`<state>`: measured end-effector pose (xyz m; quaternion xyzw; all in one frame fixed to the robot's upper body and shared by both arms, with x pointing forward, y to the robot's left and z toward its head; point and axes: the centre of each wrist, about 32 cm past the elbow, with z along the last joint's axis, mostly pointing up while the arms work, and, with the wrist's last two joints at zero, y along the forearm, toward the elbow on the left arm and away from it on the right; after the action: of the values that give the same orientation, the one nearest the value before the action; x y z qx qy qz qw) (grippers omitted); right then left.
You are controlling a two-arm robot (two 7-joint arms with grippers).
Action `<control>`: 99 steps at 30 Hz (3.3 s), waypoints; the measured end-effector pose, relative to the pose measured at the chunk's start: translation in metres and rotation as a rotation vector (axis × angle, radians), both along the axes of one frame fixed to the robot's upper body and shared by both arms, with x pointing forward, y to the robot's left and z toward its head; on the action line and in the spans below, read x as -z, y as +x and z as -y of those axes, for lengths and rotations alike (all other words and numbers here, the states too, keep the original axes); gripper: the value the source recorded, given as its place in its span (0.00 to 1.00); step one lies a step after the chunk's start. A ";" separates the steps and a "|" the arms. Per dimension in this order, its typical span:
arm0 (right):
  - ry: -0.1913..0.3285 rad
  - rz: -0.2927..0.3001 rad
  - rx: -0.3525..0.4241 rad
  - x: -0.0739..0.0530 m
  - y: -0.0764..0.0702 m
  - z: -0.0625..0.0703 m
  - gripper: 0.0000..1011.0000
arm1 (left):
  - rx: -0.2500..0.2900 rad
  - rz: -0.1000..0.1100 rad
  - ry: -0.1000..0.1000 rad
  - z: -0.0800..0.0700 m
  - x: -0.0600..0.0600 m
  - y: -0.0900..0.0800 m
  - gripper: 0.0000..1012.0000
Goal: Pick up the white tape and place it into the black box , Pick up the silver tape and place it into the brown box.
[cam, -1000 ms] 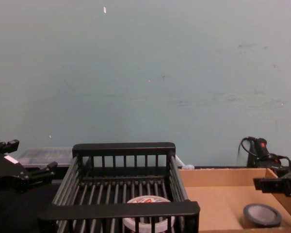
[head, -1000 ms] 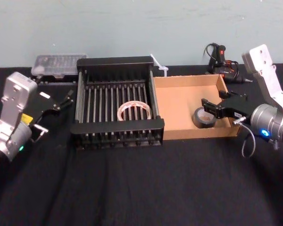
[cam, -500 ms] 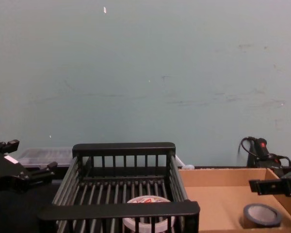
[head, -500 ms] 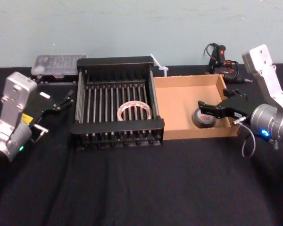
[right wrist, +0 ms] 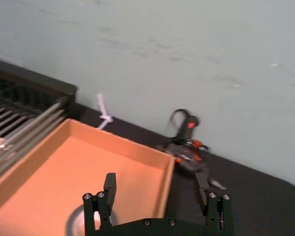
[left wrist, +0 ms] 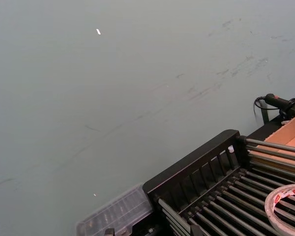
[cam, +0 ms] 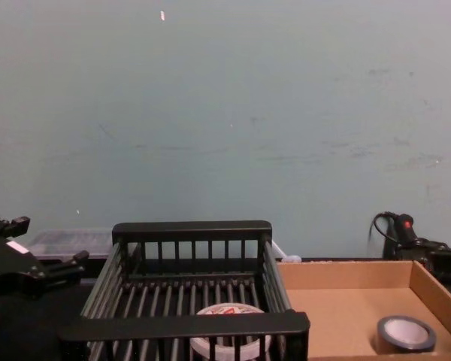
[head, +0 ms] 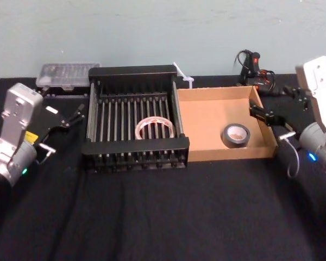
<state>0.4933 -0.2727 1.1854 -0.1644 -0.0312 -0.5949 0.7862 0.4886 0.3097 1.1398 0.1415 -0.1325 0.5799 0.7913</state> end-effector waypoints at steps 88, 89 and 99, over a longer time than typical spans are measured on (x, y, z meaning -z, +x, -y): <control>-0.058 0.116 0.142 0.043 -0.033 0.008 0.99 | 0.000 0.000 0.000 0.000 0.000 0.000 0.99; -0.058 0.116 0.142 0.043 -0.033 0.008 0.99 | 0.000 0.000 0.000 0.000 0.000 0.000 0.99; -0.058 0.116 0.142 0.043 -0.033 0.008 0.99 | 0.000 0.000 0.000 0.000 0.000 0.000 0.99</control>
<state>0.4602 -0.2810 1.1423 -0.1542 -0.0819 -0.6566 0.7338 0.4886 0.3097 1.1398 0.1415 -0.1325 0.5799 0.7913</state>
